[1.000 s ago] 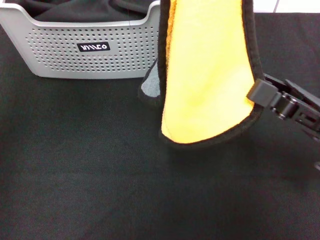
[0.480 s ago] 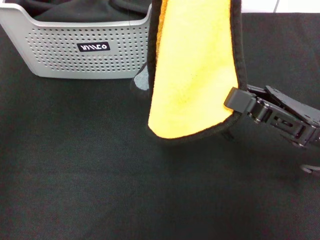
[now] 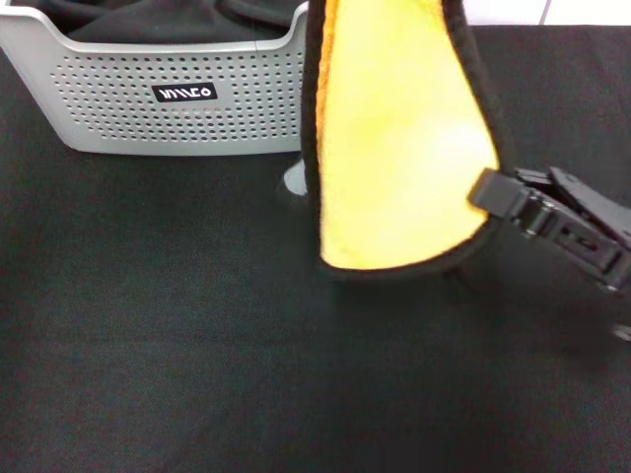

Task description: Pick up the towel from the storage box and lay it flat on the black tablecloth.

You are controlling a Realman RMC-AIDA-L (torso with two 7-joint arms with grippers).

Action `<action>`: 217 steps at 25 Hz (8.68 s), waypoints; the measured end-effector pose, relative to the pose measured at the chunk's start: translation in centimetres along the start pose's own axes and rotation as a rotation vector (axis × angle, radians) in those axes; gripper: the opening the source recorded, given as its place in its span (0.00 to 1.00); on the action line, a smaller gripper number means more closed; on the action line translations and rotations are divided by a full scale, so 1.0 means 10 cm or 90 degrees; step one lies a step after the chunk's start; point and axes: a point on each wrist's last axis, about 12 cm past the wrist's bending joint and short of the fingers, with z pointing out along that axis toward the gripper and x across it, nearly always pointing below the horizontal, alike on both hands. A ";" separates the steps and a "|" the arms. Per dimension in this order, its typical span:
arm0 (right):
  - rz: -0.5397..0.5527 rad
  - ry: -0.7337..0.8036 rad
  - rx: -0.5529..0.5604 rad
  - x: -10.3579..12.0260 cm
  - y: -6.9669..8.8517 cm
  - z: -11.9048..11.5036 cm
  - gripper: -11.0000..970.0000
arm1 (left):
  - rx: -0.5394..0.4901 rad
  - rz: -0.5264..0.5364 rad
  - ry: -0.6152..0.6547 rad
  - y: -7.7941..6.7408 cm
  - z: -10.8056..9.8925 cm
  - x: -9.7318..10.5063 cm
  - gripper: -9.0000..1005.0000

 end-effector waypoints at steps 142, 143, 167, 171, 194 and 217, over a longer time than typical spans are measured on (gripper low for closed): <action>-0.481 0.753 0.258 -0.88 -1.19 0.37 0.02 | -0.011 -0.503 0.522 -0.21 -0.36 2.32 0.02; -0.489 0.760 0.255 -0.88 -1.19 0.39 0.02 | -0.011 -0.504 0.523 -0.21 -0.37 2.32 0.02; -0.642 0.805 0.227 -0.81 -1.14 0.53 0.02 | -0.018 -0.511 0.522 -0.32 -0.37 2.38 0.03; -0.644 0.803 0.236 -0.82 -1.15 0.53 0.02 | -0.019 -0.508 0.522 -0.32 -0.37 2.38 0.03; -0.627 0.779 0.350 -0.66 -1.16 0.33 0.40 | -0.050 -0.485 0.550 -0.25 -0.46 2.42 0.19; -0.596 0.685 0.376 -0.72 -1.02 0.26 0.90 | -0.003 -0.489 0.513 -0.30 -0.45 2.33 0.61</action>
